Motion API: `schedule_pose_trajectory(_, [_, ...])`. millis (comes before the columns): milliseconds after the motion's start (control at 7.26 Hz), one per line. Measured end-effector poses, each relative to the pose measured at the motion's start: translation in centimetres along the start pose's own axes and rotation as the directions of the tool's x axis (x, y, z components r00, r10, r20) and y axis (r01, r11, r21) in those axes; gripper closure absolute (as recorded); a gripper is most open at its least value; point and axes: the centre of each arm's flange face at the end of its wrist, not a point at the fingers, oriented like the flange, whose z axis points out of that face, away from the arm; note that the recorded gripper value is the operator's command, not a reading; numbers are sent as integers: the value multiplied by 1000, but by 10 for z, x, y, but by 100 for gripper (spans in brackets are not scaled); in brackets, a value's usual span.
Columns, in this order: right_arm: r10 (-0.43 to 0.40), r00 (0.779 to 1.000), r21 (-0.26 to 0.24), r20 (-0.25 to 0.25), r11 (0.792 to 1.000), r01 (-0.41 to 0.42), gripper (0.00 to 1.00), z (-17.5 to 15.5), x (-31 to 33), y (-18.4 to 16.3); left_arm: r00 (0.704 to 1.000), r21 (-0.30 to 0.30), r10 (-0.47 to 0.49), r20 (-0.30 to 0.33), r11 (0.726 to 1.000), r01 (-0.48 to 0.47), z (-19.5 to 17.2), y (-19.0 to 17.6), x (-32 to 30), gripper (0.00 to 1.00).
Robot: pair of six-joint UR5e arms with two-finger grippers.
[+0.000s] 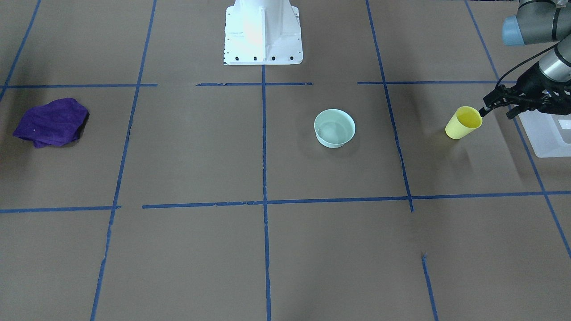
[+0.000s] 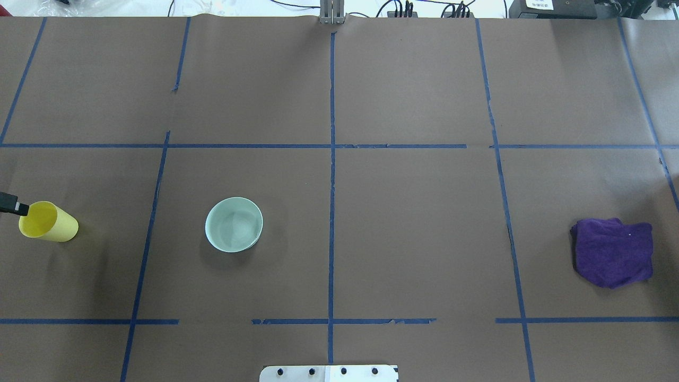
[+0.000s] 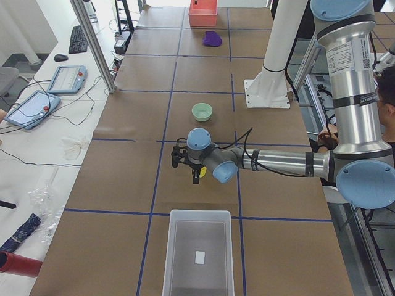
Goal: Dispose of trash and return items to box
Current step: 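Grasp the yellow cup with the left gripper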
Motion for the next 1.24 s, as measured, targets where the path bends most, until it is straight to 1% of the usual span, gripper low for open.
schedule_pose_trajectory(138, [1, 1000, -1, 0, 1000, -1, 0, 0, 0, 1, 1000, -2, -5, 11, 1000, 5, 14, 6, -2, 4])
schedule_pose_trajectory(275, [2, 1000, -2, -1, 1000, -2, 0, 1, 1, 2, 1000, -3, -3, 19, 1000, 3, 24, 8, -5, 29])
schedule_pose_trajectory(413, [3, 1000, -3, 0, 1000, -3, 0, 1, 1, 2, 1000, -5, 1, 22, 1000, -1, 31, 10, -6, 61])
schedule_pose_trajectory(551, [3, 1000, -2, 0, 1000, -3, 0, 1, 1, 2, 1000, -9, 6, 22, 1000, -5, 35, 10, -5, 92])
schedule_pose_trajectory(688, [1, 1000, 0, 0, 1000, -1, 0, 0, 0, 1, 1000, -11, 14, 18, 1000, -14, 38, 9, 0, 100])
schedule_pose_trajectory(1101, [-33, 999, 28, 8, 999, 33, 0, -13, -16, -5, 999, -11, 41, -5, 999, -41, 39, 3, 21, 100])
schedule_pose_trajectory(1239, [-41, 999, 20, 14, 999, 41, 0, -9, -20, -4, 999, -17, 45, -22, 999, -45, 30, 3, 32, 100])
